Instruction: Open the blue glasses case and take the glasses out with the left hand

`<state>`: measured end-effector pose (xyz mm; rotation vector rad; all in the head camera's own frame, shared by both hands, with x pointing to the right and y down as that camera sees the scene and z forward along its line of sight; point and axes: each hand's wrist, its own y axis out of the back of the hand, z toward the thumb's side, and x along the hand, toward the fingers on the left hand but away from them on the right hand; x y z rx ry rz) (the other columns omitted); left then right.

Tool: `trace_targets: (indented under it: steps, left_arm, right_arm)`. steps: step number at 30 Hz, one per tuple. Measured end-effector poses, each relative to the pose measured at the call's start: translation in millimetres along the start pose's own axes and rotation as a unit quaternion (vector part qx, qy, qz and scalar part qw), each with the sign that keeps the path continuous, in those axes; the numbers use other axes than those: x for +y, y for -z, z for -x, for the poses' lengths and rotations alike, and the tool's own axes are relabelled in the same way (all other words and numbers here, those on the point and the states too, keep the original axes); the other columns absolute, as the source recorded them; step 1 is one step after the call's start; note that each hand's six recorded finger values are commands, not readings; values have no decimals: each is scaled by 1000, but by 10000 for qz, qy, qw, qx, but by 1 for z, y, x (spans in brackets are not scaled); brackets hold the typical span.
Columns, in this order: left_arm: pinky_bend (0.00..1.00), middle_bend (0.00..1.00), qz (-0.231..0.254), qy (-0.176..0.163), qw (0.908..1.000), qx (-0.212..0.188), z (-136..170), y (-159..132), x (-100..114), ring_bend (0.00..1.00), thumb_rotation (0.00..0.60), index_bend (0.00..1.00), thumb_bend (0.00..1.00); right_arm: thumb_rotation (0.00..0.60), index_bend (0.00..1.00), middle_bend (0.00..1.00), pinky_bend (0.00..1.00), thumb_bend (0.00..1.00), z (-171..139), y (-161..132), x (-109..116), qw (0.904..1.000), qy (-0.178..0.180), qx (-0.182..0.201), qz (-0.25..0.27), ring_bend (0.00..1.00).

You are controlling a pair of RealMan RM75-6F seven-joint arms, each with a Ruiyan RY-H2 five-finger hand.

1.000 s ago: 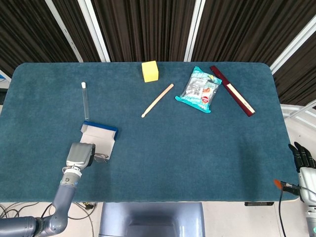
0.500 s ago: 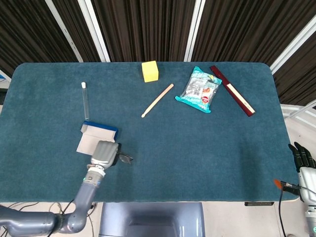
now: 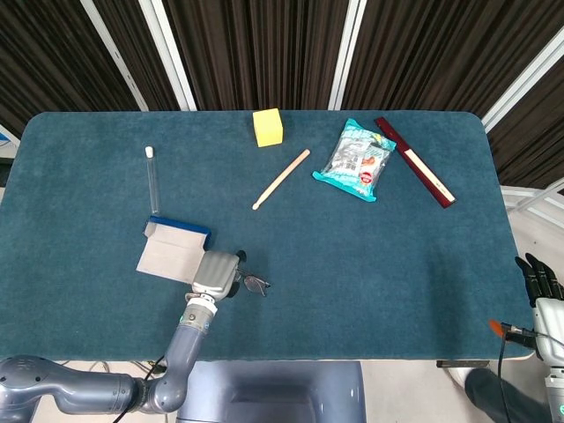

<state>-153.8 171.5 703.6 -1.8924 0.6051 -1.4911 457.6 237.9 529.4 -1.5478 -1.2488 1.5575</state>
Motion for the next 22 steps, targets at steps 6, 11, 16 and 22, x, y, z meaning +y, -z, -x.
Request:
trace_targets:
  steps: [6, 11, 16, 22]
  left_arm:
    - [798, 724, 38, -197, 9998, 36, 9, 18, 12, 685, 600, 149, 214]
    - [380, 239, 77, -557, 9984, 84, 27, 49, 28, 243, 600, 41, 210]
    - [74, 0, -144, -942, 9952, 203, 60, 101, 42, 1, 600, 0, 146]
    - [1, 0, -371, -1198, 9913, 400, 119, 173, 51, 0, 600, 0, 109]
  right_arm:
    - [600, 0, 0, 194, 176, 0, 0, 0, 10000, 10, 9, -17, 0]
    - [600, 0, 0, 194, 175, 0, 0, 1, 10000, 31, 34, -36, 0]
    - [600, 0, 0, 194, 175, 0, -2, 2, 9999, 59, 91, -105, 0]
    - [600, 0, 0, 194, 175, -2, -2, 1, 9998, 74, 111, -156, 0]
